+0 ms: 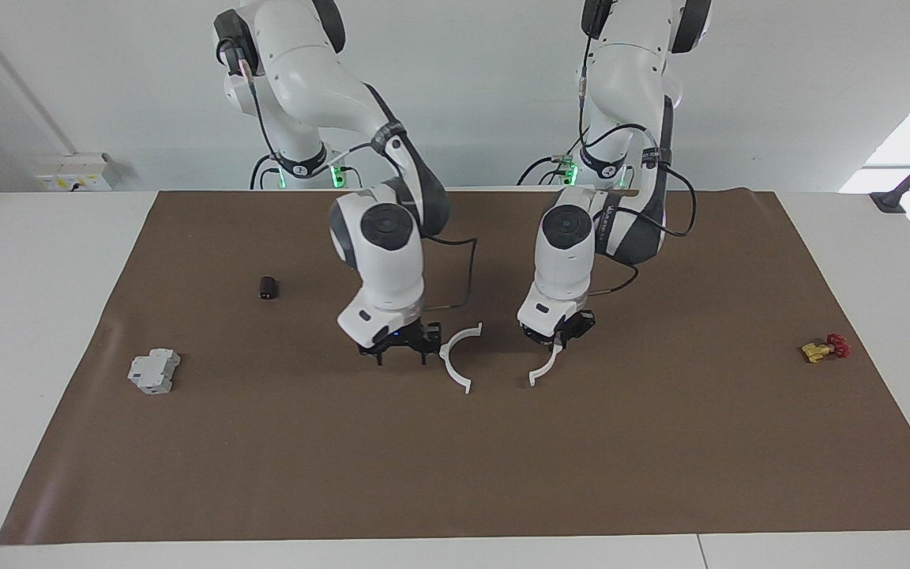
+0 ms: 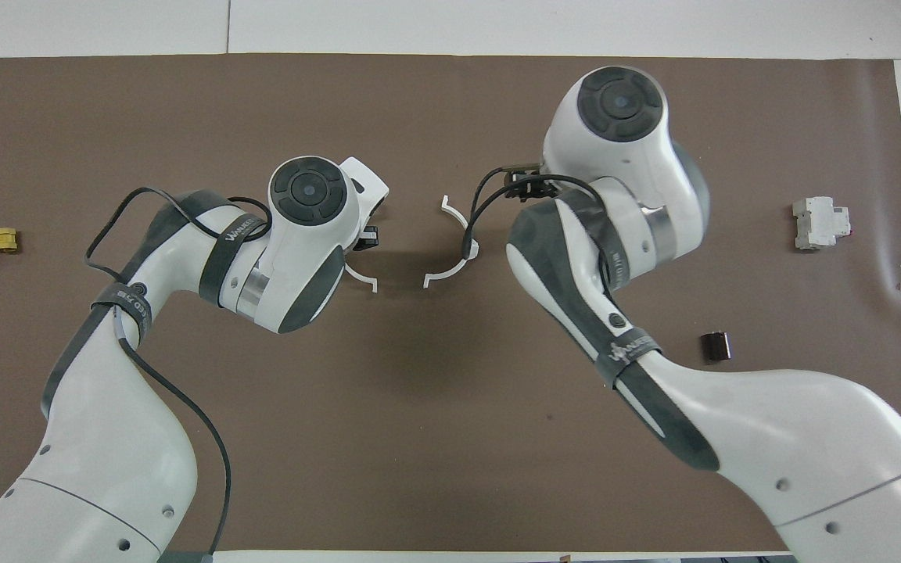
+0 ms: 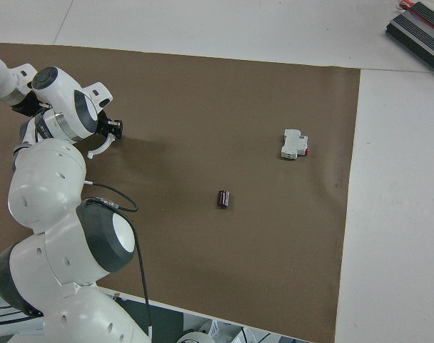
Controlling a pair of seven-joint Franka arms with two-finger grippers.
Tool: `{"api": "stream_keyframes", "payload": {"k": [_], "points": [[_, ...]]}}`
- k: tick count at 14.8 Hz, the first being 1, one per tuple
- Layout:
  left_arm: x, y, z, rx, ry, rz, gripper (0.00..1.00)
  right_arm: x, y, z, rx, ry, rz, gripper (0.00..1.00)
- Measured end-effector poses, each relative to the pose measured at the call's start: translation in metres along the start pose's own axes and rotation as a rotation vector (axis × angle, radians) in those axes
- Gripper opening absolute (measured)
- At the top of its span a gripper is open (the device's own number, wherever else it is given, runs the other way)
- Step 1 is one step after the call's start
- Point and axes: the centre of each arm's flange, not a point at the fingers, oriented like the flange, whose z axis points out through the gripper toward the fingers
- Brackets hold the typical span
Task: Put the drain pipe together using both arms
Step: 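Bring the half-rings together and press them into one ring with both grippers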
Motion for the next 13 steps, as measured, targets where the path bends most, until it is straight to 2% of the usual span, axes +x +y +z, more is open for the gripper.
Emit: {"api": "stream_keyframes", "payload": {"k": [4, 7, 9, 13], "points": [[0.004, 0.011, -0.007, -0.028, 0.048, 0.01, 0.21, -0.007, 0.091, -0.082, -0.02, -0.033, 0.066, 1.0], [0.014, 0.018, -0.012, -0.047, 0.088, 0.011, 0.21, -0.001, 0.157, -0.099, -0.021, -0.023, 0.124, 1.0], [0.019, 0.021, -0.012, -0.056, 0.106, 0.013, 0.21, -0.003, 0.179, -0.104, -0.025, -0.033, 0.147, 1.0], [0.027, 0.027, -0.013, -0.067, 0.134, 0.02, 0.21, -0.031, 0.215, -0.152, -0.029, -0.083, 0.067, 1.0]]}}
